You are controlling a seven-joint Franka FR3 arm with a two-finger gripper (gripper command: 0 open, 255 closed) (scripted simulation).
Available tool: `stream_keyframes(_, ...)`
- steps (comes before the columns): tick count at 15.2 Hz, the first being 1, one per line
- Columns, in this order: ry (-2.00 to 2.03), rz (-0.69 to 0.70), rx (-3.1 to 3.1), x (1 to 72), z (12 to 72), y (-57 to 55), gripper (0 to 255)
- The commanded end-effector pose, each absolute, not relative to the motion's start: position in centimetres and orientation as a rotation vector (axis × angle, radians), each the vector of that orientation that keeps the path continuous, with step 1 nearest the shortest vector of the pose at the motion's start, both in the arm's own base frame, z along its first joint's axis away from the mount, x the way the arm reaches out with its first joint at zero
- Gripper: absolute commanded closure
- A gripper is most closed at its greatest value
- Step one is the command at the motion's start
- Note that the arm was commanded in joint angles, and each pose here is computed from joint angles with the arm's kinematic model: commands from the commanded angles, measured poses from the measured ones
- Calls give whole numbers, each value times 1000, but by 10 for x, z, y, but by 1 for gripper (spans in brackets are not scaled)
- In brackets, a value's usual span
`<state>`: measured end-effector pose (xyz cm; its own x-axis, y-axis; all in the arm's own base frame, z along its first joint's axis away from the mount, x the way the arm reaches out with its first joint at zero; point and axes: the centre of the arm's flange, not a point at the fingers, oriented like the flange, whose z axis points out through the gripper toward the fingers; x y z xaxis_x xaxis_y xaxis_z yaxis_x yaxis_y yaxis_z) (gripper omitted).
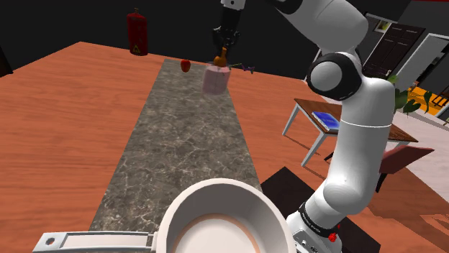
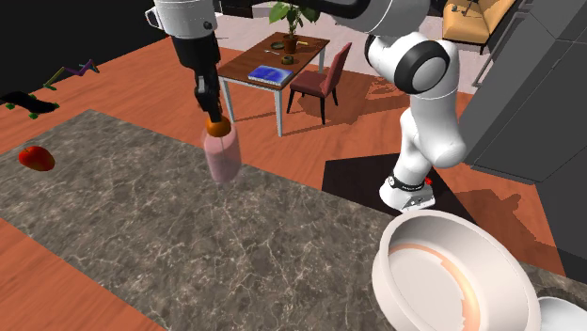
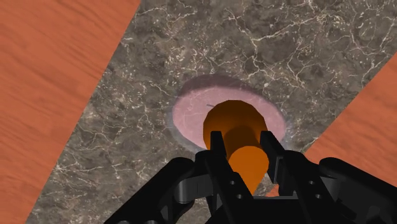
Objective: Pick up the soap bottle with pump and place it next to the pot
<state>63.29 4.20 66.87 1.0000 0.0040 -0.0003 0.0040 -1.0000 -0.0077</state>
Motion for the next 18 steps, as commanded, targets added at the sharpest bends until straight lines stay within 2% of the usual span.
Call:
stream_keyframes(1,-6,1,-3134,632,678,41,255)
stream_keyframes(18,-6,1,-3134,551,679,251,255)
